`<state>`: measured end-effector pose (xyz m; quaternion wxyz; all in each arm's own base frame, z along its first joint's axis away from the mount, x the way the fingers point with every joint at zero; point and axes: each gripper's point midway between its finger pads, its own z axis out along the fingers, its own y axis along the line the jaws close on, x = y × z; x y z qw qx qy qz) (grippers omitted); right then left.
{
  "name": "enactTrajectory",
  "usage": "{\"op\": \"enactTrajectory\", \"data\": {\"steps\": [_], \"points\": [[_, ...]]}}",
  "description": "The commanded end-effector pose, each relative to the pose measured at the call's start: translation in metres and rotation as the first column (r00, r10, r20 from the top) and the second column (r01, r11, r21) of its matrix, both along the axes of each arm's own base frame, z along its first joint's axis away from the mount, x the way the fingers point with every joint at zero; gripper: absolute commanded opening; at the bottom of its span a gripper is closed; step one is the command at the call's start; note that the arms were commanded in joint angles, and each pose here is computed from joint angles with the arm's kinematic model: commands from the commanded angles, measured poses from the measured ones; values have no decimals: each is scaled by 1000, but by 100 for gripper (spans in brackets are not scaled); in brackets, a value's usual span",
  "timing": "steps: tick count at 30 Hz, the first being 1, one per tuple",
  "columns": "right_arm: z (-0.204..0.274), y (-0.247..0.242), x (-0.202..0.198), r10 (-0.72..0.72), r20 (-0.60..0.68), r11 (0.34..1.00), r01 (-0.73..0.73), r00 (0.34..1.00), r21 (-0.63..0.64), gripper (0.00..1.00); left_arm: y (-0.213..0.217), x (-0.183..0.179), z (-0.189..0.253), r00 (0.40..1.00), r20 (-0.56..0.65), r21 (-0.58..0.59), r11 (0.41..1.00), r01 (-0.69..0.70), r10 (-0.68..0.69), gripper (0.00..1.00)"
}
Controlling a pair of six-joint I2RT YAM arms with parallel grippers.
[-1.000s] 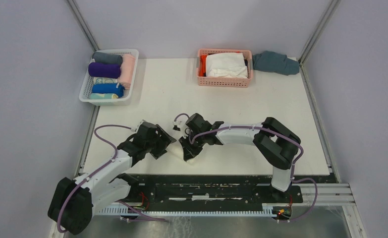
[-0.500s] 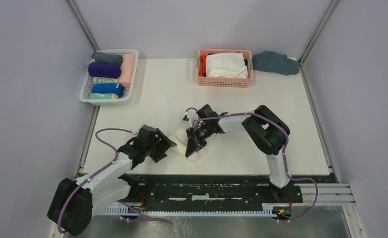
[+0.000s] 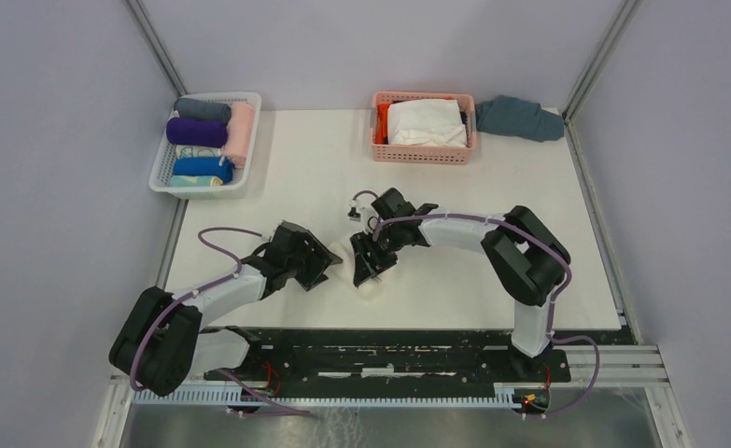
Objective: Roll the towels
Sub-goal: Fold the towel at the center of the board.
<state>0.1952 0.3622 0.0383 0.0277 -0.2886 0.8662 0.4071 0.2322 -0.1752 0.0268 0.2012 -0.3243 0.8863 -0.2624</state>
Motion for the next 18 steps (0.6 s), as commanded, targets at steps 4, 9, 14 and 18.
{"op": "enactTrajectory", "data": {"steps": [4,9,14,18], "points": [[38,-26,28,19,435,979,71,900,-190,67,28,-23,-42,993,-120,168,986,-2,22,69],[66,-25,28,95,667,951,132,739,-281,69,28,-20,-38,994,-110,170,985,-2,21,69],[73,-10,23,154,776,930,176,612,-324,68,27,-19,-35,994,-104,166,986,-4,22,69],[66,4,16,218,800,914,172,559,-368,62,26,-18,-34,994,-106,160,987,-6,23,69]]}}
